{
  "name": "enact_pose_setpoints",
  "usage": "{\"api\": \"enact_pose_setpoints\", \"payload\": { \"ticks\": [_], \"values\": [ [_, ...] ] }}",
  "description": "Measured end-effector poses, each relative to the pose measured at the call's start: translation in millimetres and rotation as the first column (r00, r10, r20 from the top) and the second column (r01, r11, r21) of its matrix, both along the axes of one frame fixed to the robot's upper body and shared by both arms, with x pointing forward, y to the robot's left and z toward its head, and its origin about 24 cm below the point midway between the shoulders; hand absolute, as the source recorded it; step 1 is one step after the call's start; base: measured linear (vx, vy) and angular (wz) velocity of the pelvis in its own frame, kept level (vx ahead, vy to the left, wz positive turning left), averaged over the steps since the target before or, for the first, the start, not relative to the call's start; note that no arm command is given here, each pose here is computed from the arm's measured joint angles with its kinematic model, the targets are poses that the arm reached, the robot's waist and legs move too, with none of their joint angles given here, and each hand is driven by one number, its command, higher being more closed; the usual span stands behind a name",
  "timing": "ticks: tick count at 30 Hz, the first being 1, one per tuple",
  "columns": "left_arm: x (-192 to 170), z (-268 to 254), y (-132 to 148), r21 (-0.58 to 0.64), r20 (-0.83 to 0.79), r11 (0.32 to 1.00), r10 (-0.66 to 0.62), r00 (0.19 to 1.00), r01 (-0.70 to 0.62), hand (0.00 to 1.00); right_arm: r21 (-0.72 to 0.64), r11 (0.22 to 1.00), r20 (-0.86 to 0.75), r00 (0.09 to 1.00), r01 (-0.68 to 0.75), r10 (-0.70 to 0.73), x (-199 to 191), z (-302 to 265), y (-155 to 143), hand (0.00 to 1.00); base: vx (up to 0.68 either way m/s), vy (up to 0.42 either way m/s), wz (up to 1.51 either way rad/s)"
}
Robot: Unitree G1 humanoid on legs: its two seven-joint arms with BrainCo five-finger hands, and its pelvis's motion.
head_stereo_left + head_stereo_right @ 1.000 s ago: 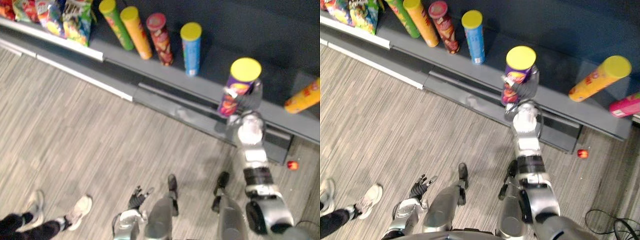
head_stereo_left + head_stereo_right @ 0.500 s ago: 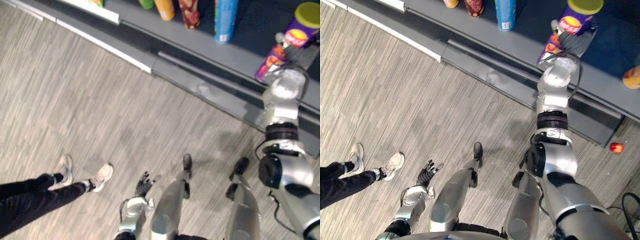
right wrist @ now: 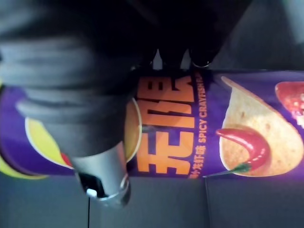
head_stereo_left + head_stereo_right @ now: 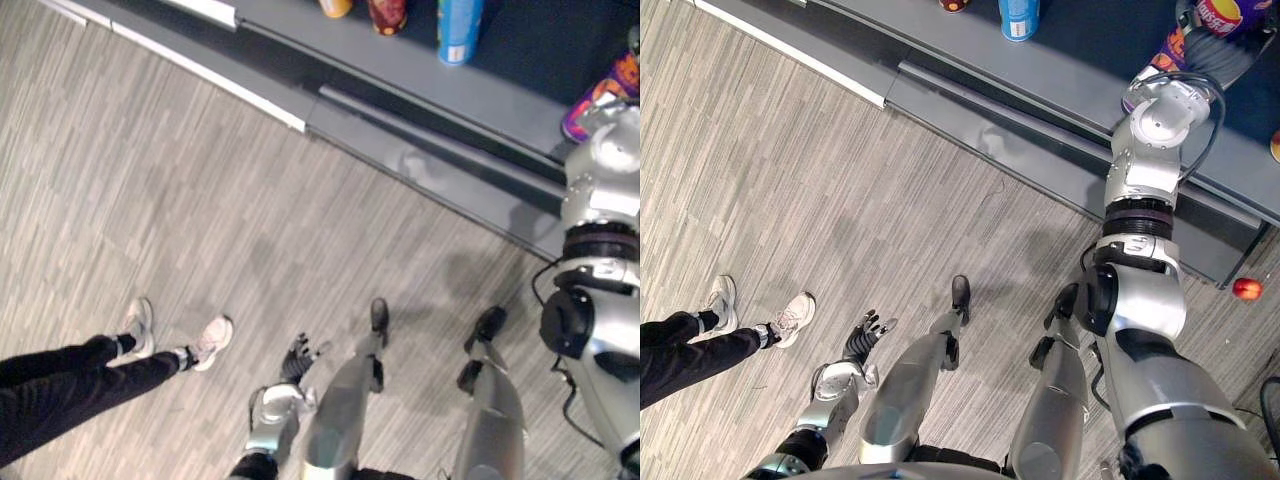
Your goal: Put the gum and the chips on the shelf.
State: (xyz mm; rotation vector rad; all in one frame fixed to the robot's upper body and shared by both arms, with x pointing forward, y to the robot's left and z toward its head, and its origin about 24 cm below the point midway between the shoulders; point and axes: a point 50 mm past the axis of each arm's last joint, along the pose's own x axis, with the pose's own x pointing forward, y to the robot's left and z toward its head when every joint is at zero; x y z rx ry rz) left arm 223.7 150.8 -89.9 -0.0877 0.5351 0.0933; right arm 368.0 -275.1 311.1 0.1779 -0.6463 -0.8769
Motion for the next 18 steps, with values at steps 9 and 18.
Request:
{"api": "enact_pose_setpoints", "payload": {
  "ticks": [9,18],
  "values": [
    [4.4,3.4,-4.4,0.006,0.022,1.000,-0.009,1.000,0.009,0.00,-0.013,1.000,0.041,0.999,0.025,-0.025,-3.5,7.5,0.7,1.00,-0.02,-0.044,0.03],
    [6.0,4.5,-15.5,-0.016,0.026,1.000,-0.012,1.000,0.012,0.00,-0.016,1.000,0.107,0.994,0.009,-0.007,-8.4,5.1,12.3,1.00,0.00,-0.066,-0.03]
  ]
}}
